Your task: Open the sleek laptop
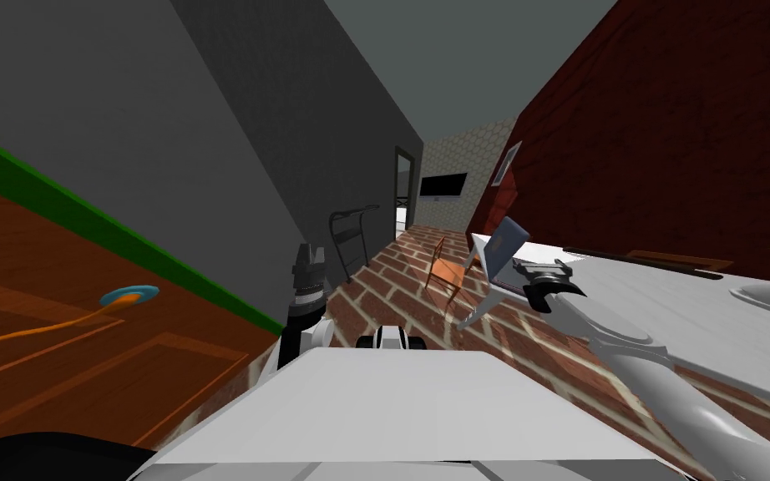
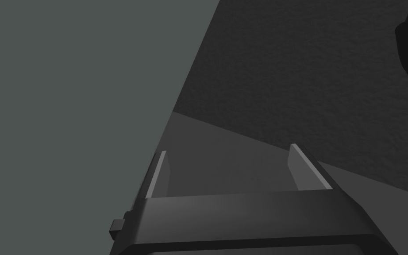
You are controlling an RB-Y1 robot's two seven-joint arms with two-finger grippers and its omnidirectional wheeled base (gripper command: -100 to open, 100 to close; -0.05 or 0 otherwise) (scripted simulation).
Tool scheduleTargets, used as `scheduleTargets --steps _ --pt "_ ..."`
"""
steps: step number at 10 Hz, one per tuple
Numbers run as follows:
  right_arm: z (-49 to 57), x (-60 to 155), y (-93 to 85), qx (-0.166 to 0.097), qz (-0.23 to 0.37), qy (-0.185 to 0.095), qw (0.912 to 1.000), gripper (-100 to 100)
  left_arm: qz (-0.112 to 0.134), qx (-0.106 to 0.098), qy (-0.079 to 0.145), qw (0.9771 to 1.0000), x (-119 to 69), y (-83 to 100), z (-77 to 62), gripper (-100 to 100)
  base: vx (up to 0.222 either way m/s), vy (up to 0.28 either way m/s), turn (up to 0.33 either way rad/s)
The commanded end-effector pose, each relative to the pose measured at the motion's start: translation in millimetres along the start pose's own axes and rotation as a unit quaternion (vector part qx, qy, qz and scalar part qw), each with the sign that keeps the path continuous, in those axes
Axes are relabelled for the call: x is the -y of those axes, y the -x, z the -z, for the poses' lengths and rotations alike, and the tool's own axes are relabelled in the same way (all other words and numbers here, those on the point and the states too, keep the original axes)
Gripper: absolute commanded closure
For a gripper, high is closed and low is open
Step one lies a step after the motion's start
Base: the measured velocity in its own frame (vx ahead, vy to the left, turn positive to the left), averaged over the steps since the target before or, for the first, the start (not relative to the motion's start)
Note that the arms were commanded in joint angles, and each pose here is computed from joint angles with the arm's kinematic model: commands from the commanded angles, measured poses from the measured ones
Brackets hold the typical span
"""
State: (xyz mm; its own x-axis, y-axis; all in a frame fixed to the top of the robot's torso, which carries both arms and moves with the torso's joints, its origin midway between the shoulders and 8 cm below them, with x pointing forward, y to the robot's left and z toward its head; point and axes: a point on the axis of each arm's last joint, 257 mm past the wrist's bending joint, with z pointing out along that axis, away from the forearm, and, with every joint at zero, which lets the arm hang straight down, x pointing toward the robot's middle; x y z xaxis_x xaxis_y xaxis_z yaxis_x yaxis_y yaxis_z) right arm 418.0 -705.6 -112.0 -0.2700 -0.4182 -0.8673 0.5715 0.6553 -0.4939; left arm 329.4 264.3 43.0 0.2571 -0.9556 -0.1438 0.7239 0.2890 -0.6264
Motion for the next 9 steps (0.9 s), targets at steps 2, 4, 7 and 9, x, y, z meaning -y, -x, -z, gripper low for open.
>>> scheduleTargets --steps 2,4,7,9 --pt "-10.9 34 -0.5 -0.004 0.049 -0.004 0.9988 -100 0.000 0.000 0.000 1.0000 0.0 0.0 0.0 0 0.121 0.180 -0.030" --pt "-14.8 50 0.3 -0.006 0.069 -0.006 0.9976 -100 0.000 0.000 0.000 1.0000 0.0 0.0 0.0 0 0.120 0.167 -0.029" --pt "-20.3 63 4.4 -0.007 0.077 -0.008 0.9970 -100 0.000 0.000 0.000 1.0000 0.0 0.0 0.0 0 0.054 0.058 -0.006" --pt "-18.6 60 1.8 -0.007 0.076 -0.008 0.9970 100 0.000 0.000 0.000 1.0000 0.0 0.0 0.0 0 0.026 -0.010 0.003"
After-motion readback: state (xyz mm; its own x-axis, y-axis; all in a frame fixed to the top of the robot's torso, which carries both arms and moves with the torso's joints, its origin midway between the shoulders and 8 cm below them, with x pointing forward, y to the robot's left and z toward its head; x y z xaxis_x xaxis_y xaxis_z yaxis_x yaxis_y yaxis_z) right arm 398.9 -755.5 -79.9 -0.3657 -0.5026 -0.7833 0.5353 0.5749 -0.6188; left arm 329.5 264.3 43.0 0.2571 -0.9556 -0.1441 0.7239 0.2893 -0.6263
